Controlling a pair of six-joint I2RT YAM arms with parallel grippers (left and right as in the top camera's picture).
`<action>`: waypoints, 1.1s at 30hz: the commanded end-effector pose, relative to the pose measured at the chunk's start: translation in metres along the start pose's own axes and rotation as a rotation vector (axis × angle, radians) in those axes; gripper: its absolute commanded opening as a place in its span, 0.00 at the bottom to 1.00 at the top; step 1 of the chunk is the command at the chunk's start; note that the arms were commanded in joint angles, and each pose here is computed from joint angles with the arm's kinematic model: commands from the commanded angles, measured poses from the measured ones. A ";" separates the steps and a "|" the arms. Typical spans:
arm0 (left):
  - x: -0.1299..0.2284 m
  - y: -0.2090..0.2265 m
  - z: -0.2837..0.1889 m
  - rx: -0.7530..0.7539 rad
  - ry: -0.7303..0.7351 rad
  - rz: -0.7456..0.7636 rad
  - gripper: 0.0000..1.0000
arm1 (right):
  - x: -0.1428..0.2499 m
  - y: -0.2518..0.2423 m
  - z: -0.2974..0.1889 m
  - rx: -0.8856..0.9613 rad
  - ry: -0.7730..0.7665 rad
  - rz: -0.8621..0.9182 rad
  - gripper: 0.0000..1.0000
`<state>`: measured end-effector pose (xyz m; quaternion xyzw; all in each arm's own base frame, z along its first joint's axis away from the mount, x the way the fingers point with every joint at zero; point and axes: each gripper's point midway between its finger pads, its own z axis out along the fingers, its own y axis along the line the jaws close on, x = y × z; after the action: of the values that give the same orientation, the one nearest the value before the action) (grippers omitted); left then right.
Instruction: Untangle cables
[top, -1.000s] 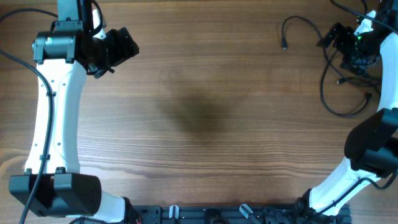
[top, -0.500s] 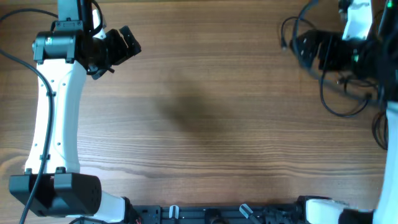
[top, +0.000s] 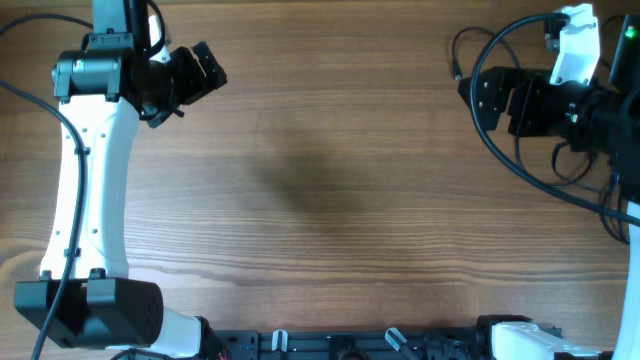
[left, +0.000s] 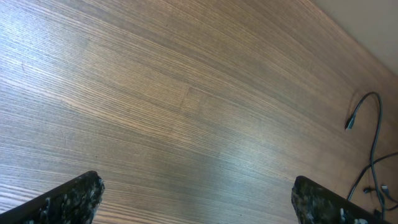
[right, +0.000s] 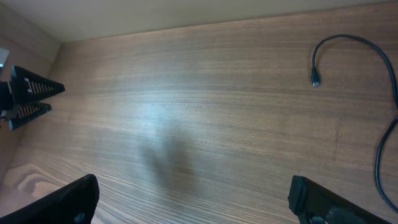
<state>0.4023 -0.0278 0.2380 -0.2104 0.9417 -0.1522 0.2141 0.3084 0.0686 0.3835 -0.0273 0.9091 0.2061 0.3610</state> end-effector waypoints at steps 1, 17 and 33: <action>0.001 -0.001 0.004 0.001 0.011 0.006 1.00 | 0.000 -0.006 0.008 0.017 0.019 0.020 1.00; 0.001 -0.001 0.004 0.001 0.011 0.006 1.00 | -0.063 -0.014 -0.055 0.198 -0.563 -0.141 1.00; 0.001 -0.001 0.004 0.001 0.011 0.006 1.00 | 0.052 -0.101 -0.059 0.211 -1.135 0.413 1.00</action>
<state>0.4022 -0.0278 0.2380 -0.2104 0.9417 -0.1521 0.2139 0.2647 -0.0037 0.3865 0.1214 0.6260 0.1196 0.7610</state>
